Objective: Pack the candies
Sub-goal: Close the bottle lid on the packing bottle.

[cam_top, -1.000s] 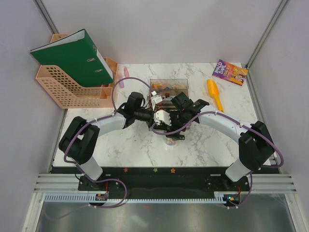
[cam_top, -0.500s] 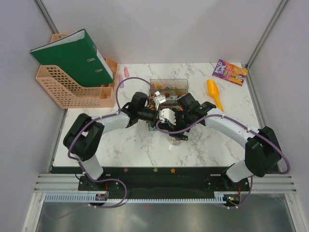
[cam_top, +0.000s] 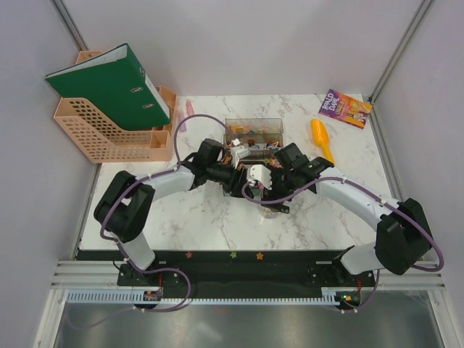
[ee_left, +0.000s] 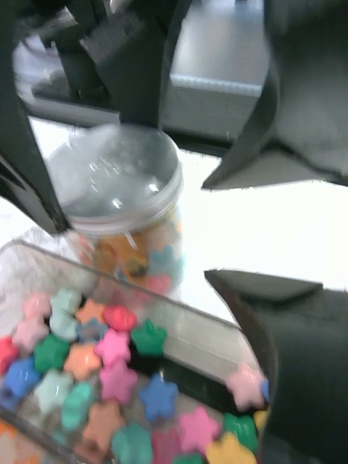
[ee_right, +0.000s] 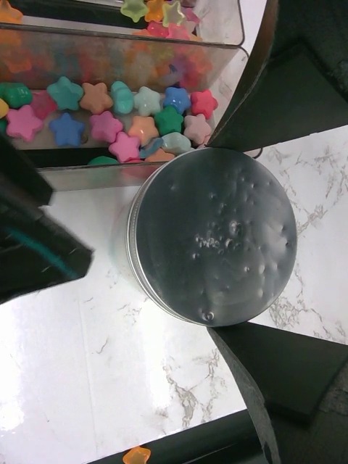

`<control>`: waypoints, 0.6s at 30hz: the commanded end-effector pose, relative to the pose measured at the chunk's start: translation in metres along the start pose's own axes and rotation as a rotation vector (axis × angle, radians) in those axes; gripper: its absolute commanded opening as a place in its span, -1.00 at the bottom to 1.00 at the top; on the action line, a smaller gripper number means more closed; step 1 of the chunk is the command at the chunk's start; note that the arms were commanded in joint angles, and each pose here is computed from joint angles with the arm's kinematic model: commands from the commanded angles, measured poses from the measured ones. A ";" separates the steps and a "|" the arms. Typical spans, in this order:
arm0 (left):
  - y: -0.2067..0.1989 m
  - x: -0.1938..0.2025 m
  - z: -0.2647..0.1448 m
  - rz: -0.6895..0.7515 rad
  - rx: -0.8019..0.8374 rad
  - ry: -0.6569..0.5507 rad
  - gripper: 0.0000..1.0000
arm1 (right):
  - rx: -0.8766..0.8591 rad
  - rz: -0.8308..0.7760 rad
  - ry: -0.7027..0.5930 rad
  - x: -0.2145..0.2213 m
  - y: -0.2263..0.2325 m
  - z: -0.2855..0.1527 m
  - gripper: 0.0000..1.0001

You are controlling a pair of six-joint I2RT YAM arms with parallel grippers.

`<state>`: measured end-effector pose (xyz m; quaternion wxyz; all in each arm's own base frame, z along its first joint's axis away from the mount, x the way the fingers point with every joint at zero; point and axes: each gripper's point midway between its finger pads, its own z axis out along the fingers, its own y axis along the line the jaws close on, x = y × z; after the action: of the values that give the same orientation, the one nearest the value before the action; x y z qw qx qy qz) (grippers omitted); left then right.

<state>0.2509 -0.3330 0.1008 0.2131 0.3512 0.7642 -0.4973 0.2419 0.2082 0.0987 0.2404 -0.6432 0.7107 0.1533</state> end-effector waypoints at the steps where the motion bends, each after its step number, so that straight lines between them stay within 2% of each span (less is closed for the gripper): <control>1: 0.013 0.010 -0.018 0.178 -0.133 0.037 0.18 | 0.025 -0.007 -0.004 0.008 0.000 -0.010 0.96; 2: 0.019 0.017 -0.021 0.236 -0.157 0.054 0.25 | 0.028 -0.003 -0.002 0.011 0.000 -0.011 0.96; 3: 0.021 0.030 -0.026 0.247 -0.176 0.069 0.37 | 0.028 -0.001 0.000 0.013 0.001 -0.012 0.96; 6: 0.023 0.044 -0.031 0.256 -0.217 0.062 0.54 | 0.037 0.004 -0.013 0.016 0.003 -0.020 0.96; 11: 0.020 0.059 -0.012 0.326 -0.236 0.049 0.52 | 0.011 -0.013 0.006 0.029 0.012 -0.019 0.96; 14: 0.021 0.067 0.010 0.389 -0.265 0.049 0.52 | -0.007 -0.003 0.022 0.039 0.013 -0.017 0.96; 16: 0.012 0.060 0.029 0.463 -0.252 0.007 0.52 | -0.010 0.013 0.017 0.042 0.012 -0.019 0.96; 18: 0.009 0.076 0.048 0.491 -0.227 0.022 0.54 | -0.028 0.011 0.012 0.043 0.013 -0.019 0.96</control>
<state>0.1946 -0.3268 0.0267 0.2902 0.4824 0.7456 -0.3566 0.2344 0.1731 0.0968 0.2482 -0.6376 0.7139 0.1491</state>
